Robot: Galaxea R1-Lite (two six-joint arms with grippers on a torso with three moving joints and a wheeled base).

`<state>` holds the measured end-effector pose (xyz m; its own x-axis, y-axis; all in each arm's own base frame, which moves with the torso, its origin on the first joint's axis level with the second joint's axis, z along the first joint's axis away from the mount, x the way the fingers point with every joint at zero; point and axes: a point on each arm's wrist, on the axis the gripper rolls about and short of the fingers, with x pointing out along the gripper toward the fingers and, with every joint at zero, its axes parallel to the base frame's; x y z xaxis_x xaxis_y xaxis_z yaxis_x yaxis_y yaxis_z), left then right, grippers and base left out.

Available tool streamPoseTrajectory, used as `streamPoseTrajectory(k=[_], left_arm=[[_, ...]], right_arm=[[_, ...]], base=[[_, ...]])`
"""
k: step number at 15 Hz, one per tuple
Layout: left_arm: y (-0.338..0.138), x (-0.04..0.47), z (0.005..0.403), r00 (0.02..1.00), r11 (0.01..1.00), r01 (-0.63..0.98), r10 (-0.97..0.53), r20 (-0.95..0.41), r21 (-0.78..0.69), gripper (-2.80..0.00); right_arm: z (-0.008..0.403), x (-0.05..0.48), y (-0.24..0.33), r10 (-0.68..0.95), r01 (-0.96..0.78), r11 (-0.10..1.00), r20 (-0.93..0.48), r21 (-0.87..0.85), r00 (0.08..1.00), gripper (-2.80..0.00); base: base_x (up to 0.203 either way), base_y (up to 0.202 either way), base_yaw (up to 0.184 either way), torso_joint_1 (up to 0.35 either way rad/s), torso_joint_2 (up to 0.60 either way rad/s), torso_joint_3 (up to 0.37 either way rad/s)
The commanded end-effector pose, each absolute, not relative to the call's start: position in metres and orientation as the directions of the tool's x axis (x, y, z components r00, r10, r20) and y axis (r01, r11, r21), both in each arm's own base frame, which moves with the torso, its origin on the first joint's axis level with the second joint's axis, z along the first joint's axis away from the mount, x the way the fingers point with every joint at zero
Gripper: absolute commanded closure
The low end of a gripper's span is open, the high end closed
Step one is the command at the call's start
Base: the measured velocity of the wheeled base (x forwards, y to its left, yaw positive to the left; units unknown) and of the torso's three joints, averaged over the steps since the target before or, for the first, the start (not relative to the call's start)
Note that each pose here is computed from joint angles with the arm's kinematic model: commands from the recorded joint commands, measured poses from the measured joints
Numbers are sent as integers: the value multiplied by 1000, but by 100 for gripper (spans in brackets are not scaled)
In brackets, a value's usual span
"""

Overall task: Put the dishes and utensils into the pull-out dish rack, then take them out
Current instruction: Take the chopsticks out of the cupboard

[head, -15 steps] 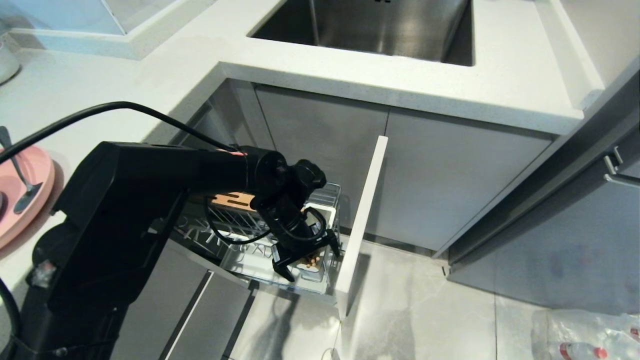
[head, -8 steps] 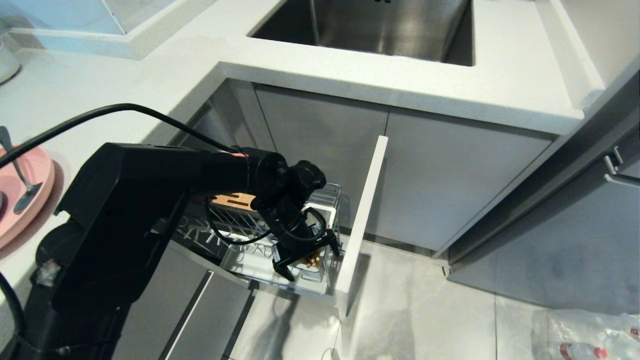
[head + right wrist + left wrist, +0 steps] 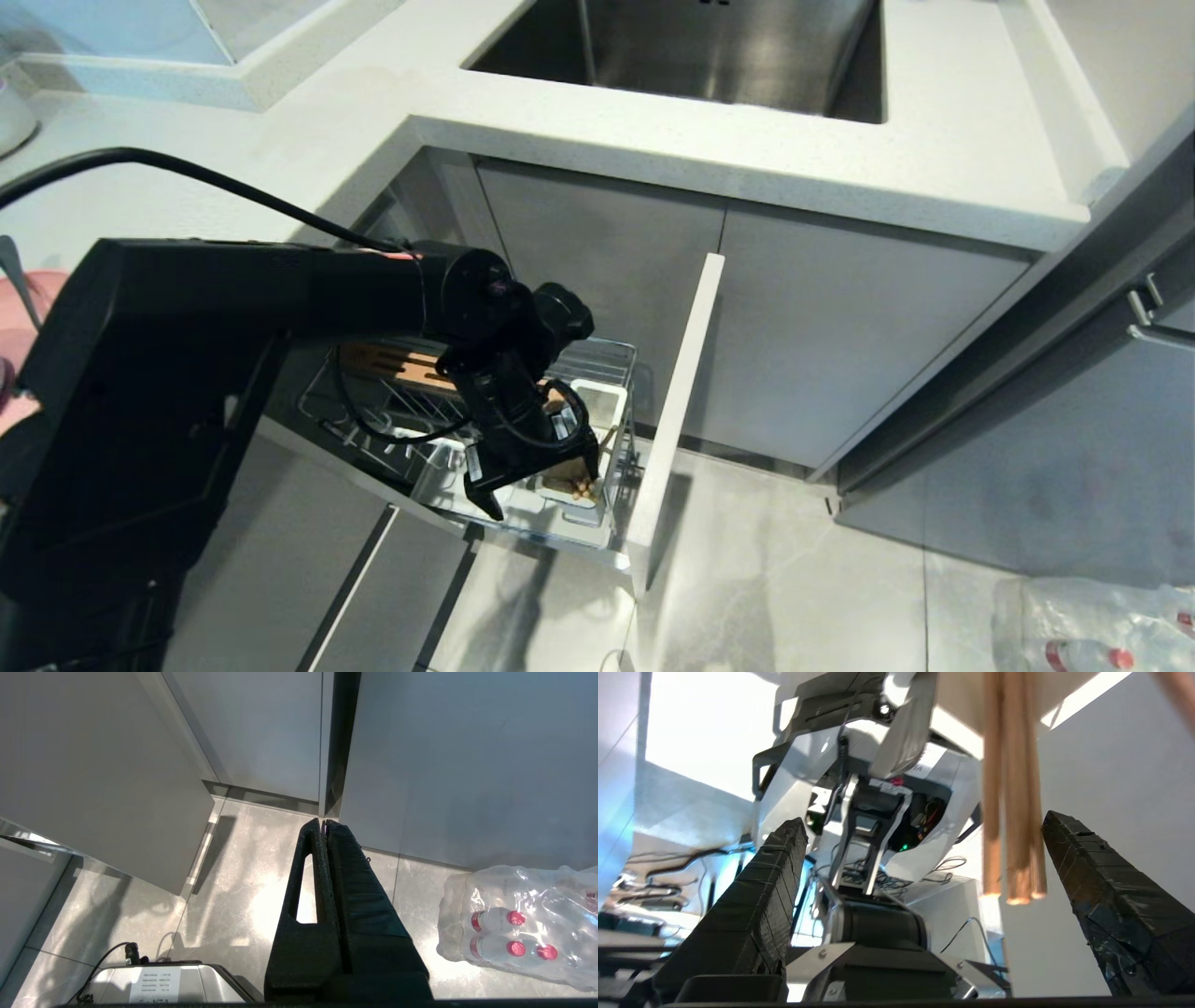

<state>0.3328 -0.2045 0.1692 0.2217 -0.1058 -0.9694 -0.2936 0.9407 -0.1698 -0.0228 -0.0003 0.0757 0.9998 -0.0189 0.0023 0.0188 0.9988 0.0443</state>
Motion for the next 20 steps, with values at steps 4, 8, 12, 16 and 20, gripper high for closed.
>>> streamPoseTrajectory(k=[4,8,12,16,20], left_arm=[[-204,332,176,243,934,-300,-122,-962,-194,-280],[-205,336,185,318,920,-295,-161,-934,-259,-280],[-200,344,193,389,889,-319,-193,-901,-328,-280],[-201,353,198,458,837,-345,-245,-855,-424,-280],[-216,359,202,476,782,-273,-396,-785,-561,-280]], right_arm=[[76,-23,0,-19,18,999,2,44,1000,0],[76,-23,0,-18,18,999,3,45,1000,0],[76,-23,0,-19,19,999,2,44,1000,0],[76,-23,0,-19,19,999,2,44,1000,0],[76,-23,0,-18,18,999,3,45,1000,0]], base=[[0,0,0,0,0,0],[0,0,0,0,0,0],[0,0,0,0,0,0],[0,0,0,0,0,0],[0,0,0,0,0,0]])
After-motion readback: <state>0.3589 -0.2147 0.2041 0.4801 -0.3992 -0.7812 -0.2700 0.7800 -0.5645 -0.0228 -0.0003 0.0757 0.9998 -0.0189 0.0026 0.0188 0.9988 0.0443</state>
